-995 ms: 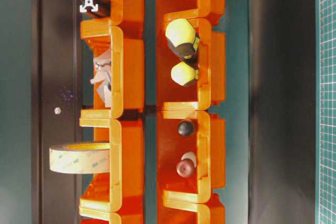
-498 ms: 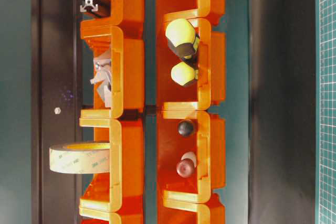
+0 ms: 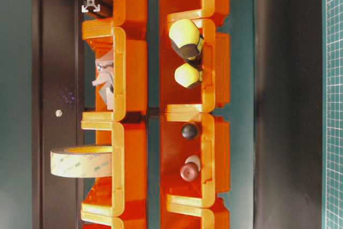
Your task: Pick cutter from container rack with right arm.
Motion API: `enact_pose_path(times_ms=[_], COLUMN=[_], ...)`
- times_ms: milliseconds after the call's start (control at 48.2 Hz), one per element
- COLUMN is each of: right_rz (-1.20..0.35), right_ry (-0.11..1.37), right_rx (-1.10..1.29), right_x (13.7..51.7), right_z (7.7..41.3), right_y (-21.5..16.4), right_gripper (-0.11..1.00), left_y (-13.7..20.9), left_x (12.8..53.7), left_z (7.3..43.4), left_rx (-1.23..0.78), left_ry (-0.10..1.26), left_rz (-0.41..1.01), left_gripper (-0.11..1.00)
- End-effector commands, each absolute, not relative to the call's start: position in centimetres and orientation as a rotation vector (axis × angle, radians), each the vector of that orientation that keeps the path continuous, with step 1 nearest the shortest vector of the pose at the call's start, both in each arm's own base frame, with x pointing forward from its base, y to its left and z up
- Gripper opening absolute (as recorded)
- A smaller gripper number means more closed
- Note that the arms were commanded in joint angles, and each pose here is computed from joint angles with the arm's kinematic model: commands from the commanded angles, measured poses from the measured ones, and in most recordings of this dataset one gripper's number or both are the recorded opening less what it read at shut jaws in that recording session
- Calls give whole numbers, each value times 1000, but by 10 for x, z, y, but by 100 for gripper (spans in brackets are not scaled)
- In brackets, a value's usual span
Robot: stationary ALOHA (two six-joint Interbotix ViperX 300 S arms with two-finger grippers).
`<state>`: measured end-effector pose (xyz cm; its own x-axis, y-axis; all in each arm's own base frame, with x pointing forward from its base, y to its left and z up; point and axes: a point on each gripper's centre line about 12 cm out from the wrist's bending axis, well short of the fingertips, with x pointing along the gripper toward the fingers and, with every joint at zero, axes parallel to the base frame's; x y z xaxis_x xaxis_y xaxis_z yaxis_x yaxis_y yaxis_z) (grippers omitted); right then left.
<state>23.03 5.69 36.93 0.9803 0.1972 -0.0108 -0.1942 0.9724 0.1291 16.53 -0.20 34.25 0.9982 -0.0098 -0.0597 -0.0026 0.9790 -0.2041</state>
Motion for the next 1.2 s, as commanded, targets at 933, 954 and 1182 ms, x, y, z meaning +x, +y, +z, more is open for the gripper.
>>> enact_pose_path(times_ms=[933, 954, 1182], right_rz=[7, 15, 43], right_ry=[20, 22, 97], right_rx=[85, 75, 26], right_x=[205, 209, 244], right_z=[351, 354, 349], right_y=[32, 34, 49], right_gripper=[-1, -1, -1], left_y=[-3, -3, -3], left_x=[170, 170, 171], left_z=[353, 354, 356], left_rx=[-206, -206, -207], left_ry=[42, 42, 41], left_rz=[-8, -8, -9], left_gripper=[1, 1, 1])
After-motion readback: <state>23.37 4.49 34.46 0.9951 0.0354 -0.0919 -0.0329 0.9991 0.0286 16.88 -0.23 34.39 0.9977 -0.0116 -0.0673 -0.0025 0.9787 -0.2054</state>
